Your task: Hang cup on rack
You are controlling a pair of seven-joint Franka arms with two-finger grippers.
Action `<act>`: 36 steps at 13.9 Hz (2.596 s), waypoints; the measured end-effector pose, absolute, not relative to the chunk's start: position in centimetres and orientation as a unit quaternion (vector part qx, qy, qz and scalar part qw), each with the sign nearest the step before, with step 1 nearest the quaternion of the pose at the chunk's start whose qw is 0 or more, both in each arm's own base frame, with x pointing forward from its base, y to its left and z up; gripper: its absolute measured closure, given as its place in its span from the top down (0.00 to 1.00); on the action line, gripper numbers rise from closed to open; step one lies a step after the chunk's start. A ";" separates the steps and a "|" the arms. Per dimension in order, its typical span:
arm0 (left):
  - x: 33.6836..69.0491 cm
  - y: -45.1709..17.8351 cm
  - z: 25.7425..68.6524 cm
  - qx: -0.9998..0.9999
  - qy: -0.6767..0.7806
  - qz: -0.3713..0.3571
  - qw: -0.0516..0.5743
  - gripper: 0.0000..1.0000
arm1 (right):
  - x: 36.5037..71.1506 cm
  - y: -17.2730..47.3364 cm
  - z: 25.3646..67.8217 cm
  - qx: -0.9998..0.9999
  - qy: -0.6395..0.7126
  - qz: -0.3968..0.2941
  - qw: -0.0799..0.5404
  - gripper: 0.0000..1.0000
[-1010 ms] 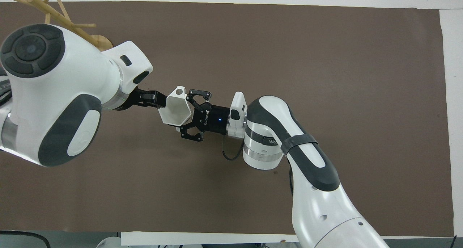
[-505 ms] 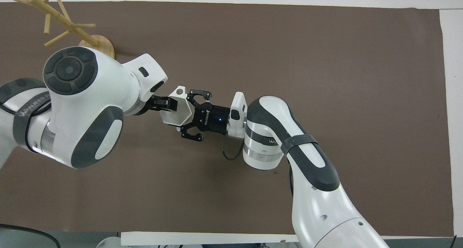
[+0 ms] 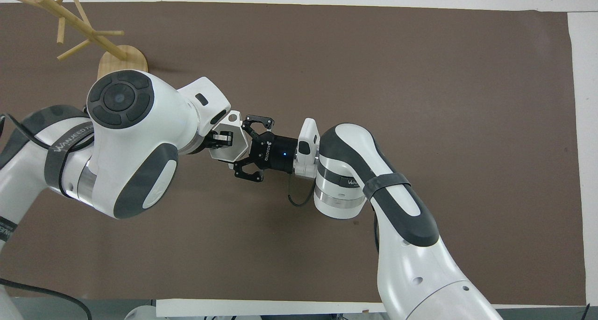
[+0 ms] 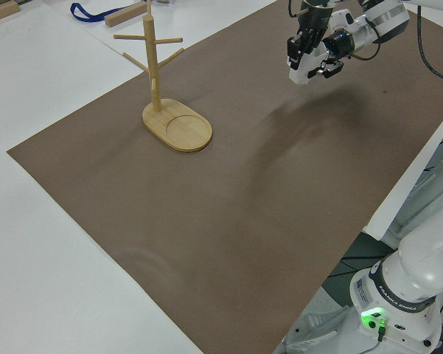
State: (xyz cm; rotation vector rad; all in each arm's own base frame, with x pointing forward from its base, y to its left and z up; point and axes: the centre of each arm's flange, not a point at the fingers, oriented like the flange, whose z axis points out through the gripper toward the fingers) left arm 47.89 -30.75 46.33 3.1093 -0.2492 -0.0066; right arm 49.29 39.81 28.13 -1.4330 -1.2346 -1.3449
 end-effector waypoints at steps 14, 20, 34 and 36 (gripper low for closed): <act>50.8 -30.3 46.9 0.995 0.033 0.077 0.051 0.08 | 51.7 33.9 26.8 -0.575 -0.481 -0.534 0.392 1.00; 52.5 -23.9 42.6 0.965 0.100 0.209 0.119 0.08 | 55.4 17.8 26.4 -0.531 -0.560 -0.499 0.395 1.00; 57.0 -12.8 38.5 0.903 0.197 0.347 0.161 0.08 | 53.9 -9.2 47.5 -0.729 -0.608 -0.140 0.281 1.00; 58.0 -12.3 38.3 0.901 0.202 0.349 0.159 0.08 | 52.4 -10.0 51.0 -0.791 -0.566 -0.073 0.223 1.00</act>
